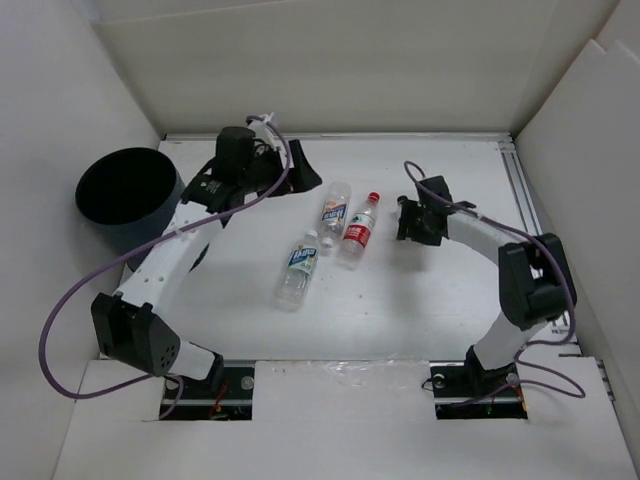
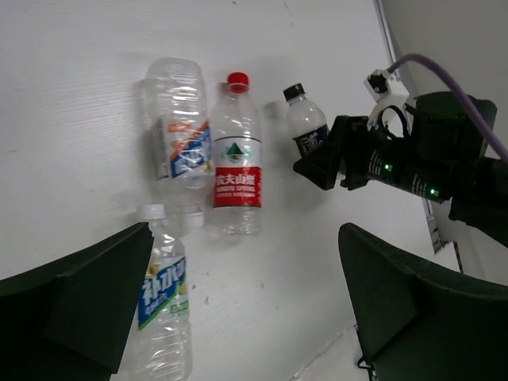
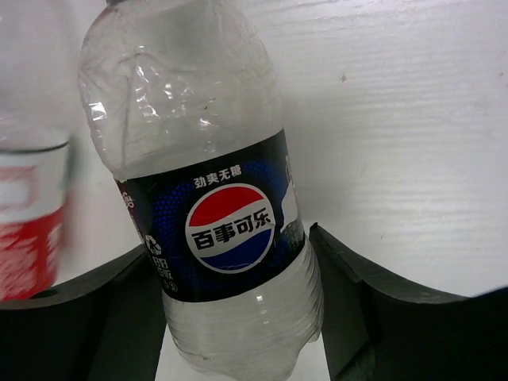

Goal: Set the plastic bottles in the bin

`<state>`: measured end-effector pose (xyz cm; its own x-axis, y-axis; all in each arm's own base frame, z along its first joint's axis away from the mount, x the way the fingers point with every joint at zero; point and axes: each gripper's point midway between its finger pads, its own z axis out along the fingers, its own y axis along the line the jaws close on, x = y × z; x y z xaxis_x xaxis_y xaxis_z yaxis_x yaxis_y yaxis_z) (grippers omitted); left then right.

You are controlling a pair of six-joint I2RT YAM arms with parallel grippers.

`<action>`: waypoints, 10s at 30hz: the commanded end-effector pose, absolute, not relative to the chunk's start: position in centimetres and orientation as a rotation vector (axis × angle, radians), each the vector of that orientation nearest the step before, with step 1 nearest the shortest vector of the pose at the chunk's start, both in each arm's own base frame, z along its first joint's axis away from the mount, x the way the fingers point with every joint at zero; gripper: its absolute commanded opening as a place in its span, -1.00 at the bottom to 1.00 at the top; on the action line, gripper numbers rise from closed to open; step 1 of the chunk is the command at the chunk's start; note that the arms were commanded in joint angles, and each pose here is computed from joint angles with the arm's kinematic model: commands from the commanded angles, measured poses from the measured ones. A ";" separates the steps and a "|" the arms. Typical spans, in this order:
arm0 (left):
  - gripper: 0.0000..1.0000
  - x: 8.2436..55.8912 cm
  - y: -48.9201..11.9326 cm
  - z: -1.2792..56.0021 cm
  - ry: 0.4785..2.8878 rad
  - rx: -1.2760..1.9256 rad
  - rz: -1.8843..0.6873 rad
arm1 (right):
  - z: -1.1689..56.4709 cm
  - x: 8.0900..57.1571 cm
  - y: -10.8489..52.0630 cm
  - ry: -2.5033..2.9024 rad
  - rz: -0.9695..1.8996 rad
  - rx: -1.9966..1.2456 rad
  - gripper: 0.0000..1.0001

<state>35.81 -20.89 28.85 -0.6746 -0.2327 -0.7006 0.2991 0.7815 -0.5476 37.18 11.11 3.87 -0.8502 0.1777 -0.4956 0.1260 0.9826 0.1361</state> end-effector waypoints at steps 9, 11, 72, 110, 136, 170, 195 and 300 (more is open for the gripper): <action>1.00 32.2 -33.2 33.0 1.951 0.407 -1.184 | 23.1 31.8 21.1 2.018 1.101 -0.385 -0.87; 1.00 32.1 -34.3 32.9 1.953 0.422 -1.189 | 24.8 30.6 22.0 1.958 1.176 -0.443 -0.87; 0.98 33.5 17.5 35.7 1.626 -1.150 0.036 | 13.8 38.9 18.5 2.333 0.349 0.195 1.00; 0.98 29.3 -34.9 28.6 2.049 0.467 -1.029 | 19.7 40.1 19.5 2.153 0.874 0.153 -1.00; -1.00 29.6 -39.8 34.7 1.948 0.415 -1.246 | 38.2 32.2 19.6 1.527 1.288 -0.067 1.00; -0.23 36.1 15.6 29.5 1.846 -1.068 0.069 | 14.9 45.9 30.7 2.267 0.307 0.075 1.00; 1.00 36.3 -11.9 36.4 2.075 -0.022 -0.532 | 9.7 51.0 27.3 2.409 0.337 0.227 -1.00; 1.00 35.6 -10.1 31.8 2.060 -0.068 -0.685 | 7.3 35.5 35.9 2.448 0.497 0.240 -1.00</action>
<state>36.10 -5.83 32.35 -0.5072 -0.3771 -0.7750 0.0140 0.8955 -0.4449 33.18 38.70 4.80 -0.8310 0.2204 -0.5107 0.0112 0.9246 0.3809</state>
